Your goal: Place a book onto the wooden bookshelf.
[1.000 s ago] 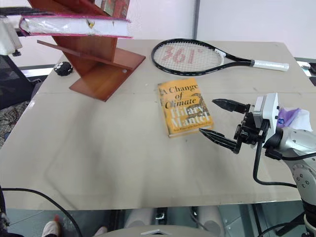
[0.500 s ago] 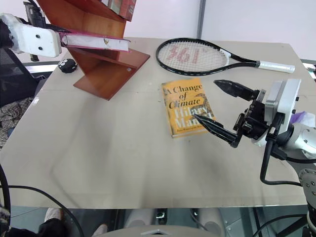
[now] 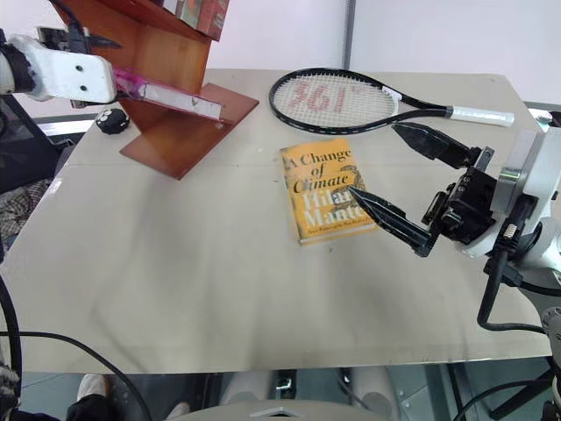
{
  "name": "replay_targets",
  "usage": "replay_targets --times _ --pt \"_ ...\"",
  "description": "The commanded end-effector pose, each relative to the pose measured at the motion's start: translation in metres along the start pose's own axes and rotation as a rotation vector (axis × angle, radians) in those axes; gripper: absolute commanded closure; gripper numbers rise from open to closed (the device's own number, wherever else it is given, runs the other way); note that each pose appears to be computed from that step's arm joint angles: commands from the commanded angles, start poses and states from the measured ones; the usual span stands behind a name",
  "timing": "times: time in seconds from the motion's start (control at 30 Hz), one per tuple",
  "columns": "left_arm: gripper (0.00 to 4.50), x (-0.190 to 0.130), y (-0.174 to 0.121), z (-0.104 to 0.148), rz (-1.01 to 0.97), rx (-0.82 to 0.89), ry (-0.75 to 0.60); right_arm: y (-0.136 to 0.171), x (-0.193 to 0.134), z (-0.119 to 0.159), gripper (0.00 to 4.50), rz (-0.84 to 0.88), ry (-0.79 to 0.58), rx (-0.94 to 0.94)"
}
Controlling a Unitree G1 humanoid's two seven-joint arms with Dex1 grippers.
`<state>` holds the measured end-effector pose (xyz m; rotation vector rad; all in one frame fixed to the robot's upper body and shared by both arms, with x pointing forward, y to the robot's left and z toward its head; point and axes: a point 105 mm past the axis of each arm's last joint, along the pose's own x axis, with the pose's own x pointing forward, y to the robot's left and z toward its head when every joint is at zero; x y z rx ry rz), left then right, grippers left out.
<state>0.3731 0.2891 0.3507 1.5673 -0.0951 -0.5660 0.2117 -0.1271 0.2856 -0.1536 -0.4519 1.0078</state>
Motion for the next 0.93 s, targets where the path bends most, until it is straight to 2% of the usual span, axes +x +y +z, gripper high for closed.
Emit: replay_targets --times 0.03,0.13,0.23,0.33,0.47,0.57,0.67,0.8,0.93 --pt "0.47 -0.032 0.026 0.021 0.077 -0.09 -0.207 -0.002 -0.002 0.009 0.0 0.017 -0.037 -0.025" --pt "0.47 -0.046 0.023 0.046 -0.009 -0.242 -0.441 -0.005 -0.005 0.002 0.0 0.029 -0.014 -0.016" --pt "0.47 -0.056 0.011 0.097 -0.131 -0.51 -0.7 -0.009 -0.007 -0.003 0.0 0.038 0.003 -0.012" --pt "0.47 -0.049 -0.022 0.141 -0.266 -0.807 -0.813 -0.014 -0.012 -0.012 0.0 0.033 0.048 -0.01" --pt "0.47 -0.031 -0.062 0.163 -0.282 -1.009 -0.803 -0.02 -0.028 -0.031 0.0 -0.022 0.143 -0.008" --pt "0.47 -0.011 -0.108 0.163 -0.23 -1.188 -0.743 -0.024 -0.055 -0.054 0.0 -0.129 0.262 0.018" --pt "0.47 -0.004 -0.156 0.146 -0.19 -1.295 -0.609 -0.02 -0.088 -0.074 0.0 -0.234 0.386 0.056" --pt "0.47 -0.009 -0.191 0.118 -0.141 -1.371 -0.47 -0.009 -0.126 -0.09 0.0 -0.321 0.501 0.081" --pt "0.47 -0.009 -0.211 0.105 -0.139 -1.364 -0.398 -0.006 -0.134 -0.088 0.0 -0.362 0.511 0.077"
